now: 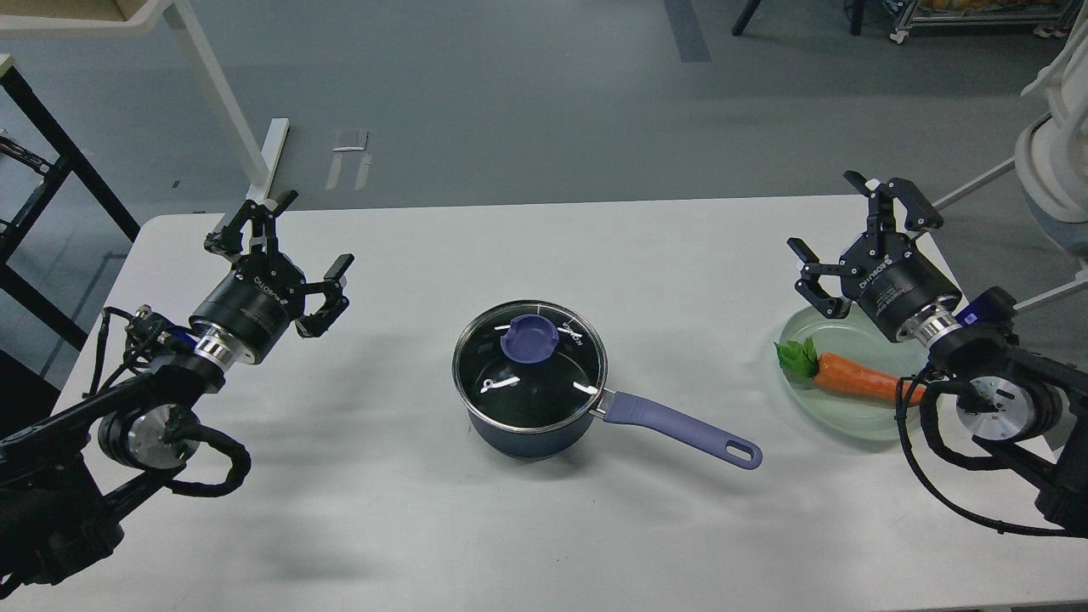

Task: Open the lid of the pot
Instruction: 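Move the right gripper to the purple pot handle and open it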

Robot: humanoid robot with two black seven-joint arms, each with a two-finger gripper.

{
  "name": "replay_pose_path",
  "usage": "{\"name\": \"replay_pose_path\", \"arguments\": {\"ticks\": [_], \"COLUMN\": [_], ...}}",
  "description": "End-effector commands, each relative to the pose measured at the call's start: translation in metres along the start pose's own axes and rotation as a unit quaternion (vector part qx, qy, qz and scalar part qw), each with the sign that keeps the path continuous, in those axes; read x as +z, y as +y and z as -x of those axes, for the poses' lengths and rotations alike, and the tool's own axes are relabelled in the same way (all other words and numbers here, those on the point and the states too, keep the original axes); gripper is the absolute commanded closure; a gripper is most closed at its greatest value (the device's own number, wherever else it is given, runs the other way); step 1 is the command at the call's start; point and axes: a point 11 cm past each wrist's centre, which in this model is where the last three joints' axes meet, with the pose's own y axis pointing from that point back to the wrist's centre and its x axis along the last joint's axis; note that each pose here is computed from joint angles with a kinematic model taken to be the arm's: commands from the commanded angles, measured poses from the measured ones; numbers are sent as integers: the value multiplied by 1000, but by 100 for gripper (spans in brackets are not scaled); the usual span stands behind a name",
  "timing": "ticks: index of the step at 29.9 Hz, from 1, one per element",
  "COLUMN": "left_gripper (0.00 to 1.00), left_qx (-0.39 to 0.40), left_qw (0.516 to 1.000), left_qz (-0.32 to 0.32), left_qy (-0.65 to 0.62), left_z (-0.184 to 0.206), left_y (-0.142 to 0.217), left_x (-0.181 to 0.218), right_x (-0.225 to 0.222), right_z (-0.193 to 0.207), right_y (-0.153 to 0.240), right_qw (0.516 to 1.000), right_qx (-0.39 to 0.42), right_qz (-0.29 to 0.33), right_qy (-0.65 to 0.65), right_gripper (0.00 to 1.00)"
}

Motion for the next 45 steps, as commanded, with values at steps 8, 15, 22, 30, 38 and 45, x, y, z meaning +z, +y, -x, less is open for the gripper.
{"name": "replay_pose_path", "arguments": {"ticks": [8,15,22,30,38,45], "left_gripper": [1,1,1,1,1,1], "left_qx": [3,-4,-15,-26,-24,-28], "left_qw": [1000,1000,999,999,999,999], "left_qz": [-11,-10,4,4,5,5], "left_qy": [-19,-24,-28,-26,-33,-34], "left_z": [-8,-13,-10,-5,-8,-6], "left_y": [7,10,2,2,4,5], "left_x": [1,9,21,23,29,31], "right_x": [-22,-86,-97,-54,-4,17], "right_z": [-7,33,98,94,111,129], "right_y": [20,51,72,91,86,61], "right_qw": [999,944,784,563,460,393], "right_qx": [-9,-122,-254,-365,-462,-514], "right_qz": [11,49,49,107,119,120], "right_qy": [44,303,564,734,749,753], "right_gripper": [0,0,0,0,0,1]}}
